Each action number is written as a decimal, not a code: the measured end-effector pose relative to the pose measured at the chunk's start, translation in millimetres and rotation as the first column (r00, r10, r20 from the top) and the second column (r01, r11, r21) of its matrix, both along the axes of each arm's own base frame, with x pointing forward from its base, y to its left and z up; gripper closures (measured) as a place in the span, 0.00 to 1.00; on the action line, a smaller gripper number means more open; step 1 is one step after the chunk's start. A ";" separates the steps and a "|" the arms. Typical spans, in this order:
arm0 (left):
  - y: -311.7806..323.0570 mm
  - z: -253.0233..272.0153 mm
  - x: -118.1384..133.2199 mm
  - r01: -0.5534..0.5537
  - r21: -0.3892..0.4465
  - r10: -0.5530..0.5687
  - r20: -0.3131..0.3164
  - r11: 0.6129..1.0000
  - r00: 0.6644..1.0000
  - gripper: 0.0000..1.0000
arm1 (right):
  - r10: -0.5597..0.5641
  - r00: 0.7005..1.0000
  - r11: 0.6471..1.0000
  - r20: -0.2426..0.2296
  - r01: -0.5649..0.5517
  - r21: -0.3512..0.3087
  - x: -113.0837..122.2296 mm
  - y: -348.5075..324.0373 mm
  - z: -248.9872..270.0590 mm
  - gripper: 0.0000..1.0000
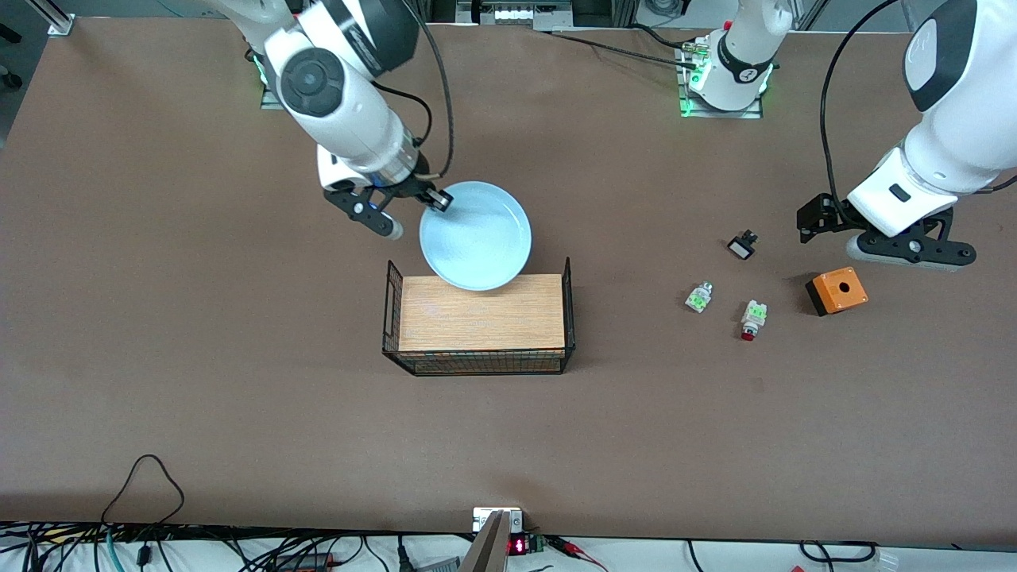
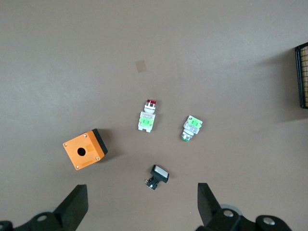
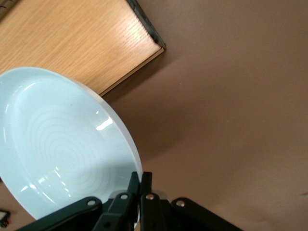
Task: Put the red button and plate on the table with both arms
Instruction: 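Carry the blue plate away from the basket with the right gripper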
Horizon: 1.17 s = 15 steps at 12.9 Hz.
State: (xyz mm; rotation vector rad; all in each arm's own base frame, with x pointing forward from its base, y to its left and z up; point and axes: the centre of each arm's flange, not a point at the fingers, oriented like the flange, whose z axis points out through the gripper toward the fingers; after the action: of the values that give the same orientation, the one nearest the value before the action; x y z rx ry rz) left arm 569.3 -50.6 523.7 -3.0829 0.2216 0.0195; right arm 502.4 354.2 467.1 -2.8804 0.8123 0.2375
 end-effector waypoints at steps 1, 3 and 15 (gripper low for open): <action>-0.9 -0.4 -0.2 0.001 0.000 -0.001 -0.003 1.000 1.000 0.00 | 0.038 0.999 0.999 0.002 -0.038 0.000 4.1 -18.7 11.6 0.97; -3.4 1.5 0.0 0.006 -0.001 -0.006 0.001 1.000 1.000 0.00 | 0.119 0.993 0.993 -0.009 -0.119 -0.002 16.8 -67.2 27.3 0.97; -7.9 2.3 0.1 0.013 -0.001 -0.013 0.002 1.000 1.000 0.00 | 0.507 0.857 0.861 -0.094 -0.508 0.021 68.7 -344.1 -63.9 0.97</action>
State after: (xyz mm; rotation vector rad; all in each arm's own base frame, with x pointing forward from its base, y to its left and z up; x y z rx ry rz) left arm 569.4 -58.5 526.0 -3.0826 0.2420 0.0151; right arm 571.0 10.1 403.2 -3.0485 0.0356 0.4317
